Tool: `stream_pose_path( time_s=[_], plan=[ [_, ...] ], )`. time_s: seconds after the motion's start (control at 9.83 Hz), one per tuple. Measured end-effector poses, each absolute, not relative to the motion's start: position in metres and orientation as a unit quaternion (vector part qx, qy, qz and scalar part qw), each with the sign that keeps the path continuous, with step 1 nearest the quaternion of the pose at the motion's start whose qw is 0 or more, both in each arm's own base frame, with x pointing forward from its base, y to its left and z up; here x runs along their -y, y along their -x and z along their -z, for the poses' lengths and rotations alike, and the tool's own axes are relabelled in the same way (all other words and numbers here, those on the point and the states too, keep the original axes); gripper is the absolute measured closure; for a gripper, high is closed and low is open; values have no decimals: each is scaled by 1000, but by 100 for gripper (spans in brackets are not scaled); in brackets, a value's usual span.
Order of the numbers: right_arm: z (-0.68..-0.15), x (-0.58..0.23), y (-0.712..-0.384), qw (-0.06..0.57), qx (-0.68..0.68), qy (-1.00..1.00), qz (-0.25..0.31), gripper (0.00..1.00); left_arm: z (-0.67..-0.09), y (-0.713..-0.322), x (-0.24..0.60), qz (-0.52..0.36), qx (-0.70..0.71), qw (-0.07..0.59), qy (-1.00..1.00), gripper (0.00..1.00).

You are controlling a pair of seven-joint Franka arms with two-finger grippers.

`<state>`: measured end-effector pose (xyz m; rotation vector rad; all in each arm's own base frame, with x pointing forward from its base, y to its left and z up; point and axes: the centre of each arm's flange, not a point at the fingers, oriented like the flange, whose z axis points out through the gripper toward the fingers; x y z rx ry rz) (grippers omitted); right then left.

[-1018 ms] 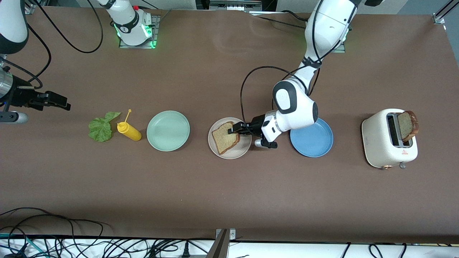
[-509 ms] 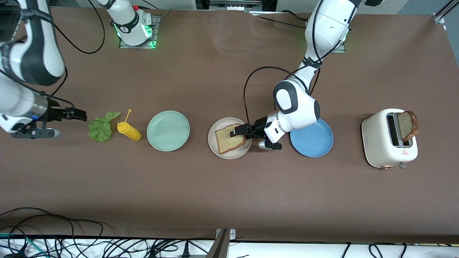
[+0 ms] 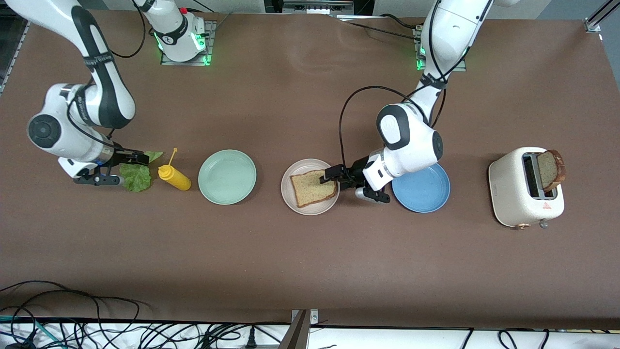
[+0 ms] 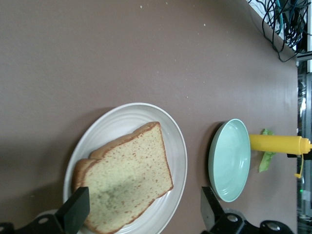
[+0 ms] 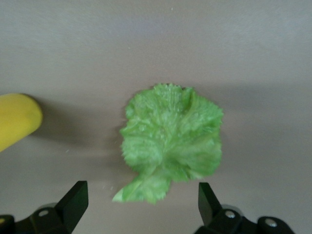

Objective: Make sandwich on beige plate with both arms
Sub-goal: 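Grasp the lettuce with the right gripper while the left gripper withdraws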

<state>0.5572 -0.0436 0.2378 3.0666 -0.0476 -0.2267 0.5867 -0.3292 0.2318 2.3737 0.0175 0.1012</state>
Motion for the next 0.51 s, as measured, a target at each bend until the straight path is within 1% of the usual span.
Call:
stream_pose_path(
  time_s=[0.1,0.31,0.41,0.51],
  plan=[
    [-218,49,-556,36,26,-996,78,0,-238,-589,325,-37,-4,359,-933,0],
    [-198,53,-555,38,37,-995,86,1,-250,-590,321,-24,10,320,-947,0],
    [-196,52,-556,39,46,-994,86,7,-257,-592,316,-13,22,291,-956,0],
    [-193,51,-556,41,54,-994,87,11,-264,-595,303,7,37,258,-965,0]
  ],
)
